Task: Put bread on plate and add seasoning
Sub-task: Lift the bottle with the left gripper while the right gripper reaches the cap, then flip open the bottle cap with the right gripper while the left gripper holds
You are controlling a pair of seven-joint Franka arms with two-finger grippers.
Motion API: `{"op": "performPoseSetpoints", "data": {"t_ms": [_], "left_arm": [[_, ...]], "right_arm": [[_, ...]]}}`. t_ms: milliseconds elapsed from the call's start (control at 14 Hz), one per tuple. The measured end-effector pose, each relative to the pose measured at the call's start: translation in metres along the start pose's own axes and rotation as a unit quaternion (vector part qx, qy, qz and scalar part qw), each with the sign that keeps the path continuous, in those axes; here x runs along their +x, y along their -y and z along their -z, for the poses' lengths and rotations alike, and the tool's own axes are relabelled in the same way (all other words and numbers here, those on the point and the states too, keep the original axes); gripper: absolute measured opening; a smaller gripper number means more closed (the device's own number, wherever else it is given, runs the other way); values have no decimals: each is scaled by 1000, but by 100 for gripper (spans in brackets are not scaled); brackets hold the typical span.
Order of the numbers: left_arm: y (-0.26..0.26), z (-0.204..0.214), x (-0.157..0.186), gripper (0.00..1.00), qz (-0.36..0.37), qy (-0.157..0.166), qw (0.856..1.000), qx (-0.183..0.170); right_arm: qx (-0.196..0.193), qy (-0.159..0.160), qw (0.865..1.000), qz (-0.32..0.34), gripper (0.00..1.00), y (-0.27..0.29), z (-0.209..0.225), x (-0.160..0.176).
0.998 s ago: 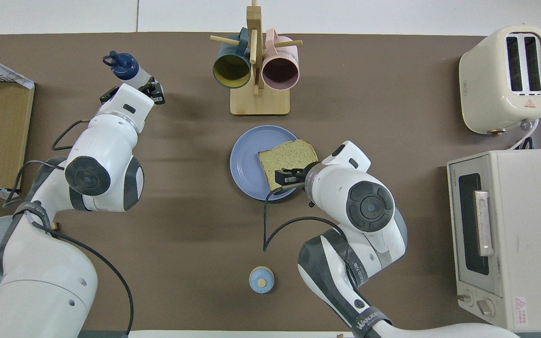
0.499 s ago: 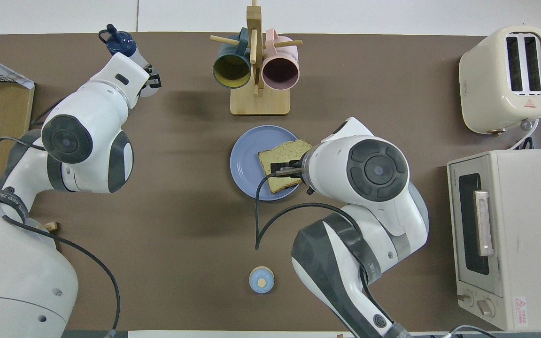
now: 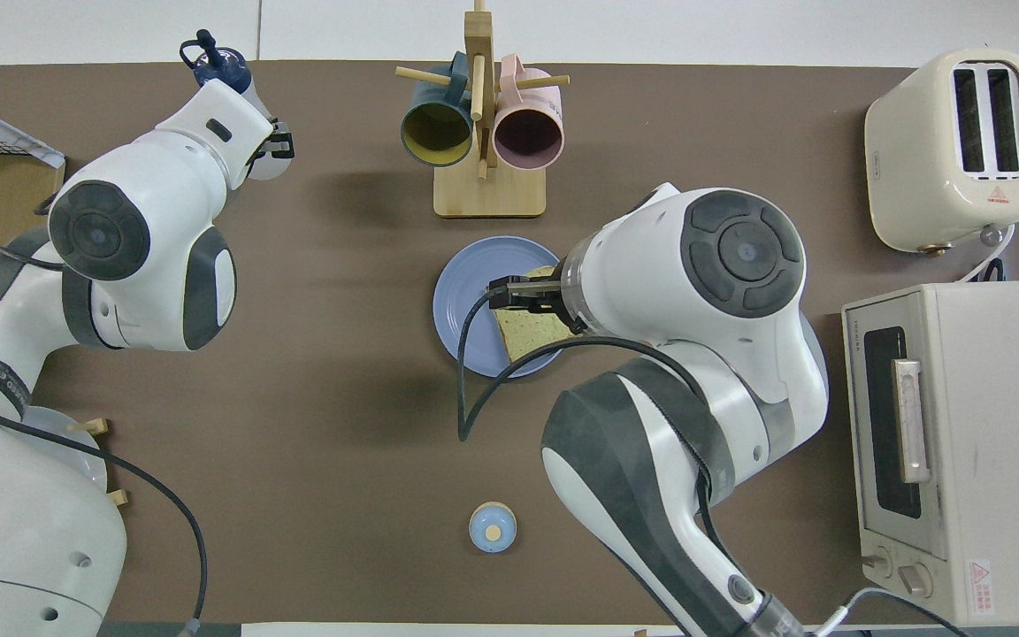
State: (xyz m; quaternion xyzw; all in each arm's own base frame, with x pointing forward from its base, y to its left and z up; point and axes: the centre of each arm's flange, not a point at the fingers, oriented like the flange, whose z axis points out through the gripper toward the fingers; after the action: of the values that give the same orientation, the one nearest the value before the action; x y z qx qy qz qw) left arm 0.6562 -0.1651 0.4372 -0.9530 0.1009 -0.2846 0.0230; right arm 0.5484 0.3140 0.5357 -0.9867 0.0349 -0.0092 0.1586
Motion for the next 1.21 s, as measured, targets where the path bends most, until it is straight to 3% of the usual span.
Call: {"op": "performPoseSetpoints", "data": {"t_ms": [214,428,570,927,1212], "left_arm": [[8,18,6,47,-96,23,995,-12],[13,44,5,47,-169,59,983,-43],[20,71,2,47,-223,87,967,-83],[33,137,-17,47,-333,143,914,-182],[22,159,-35,47,-386,180,874,-235]], "right_arm": [[49,12,997,-52,100,28,52,5],[92,29,989,-111,100,34,63,10],[130,30,978,-163,100,37,78,14],[187,31,957,-220,100,46,92,18],[221,16,940,-260,100,63,95,16]]}}
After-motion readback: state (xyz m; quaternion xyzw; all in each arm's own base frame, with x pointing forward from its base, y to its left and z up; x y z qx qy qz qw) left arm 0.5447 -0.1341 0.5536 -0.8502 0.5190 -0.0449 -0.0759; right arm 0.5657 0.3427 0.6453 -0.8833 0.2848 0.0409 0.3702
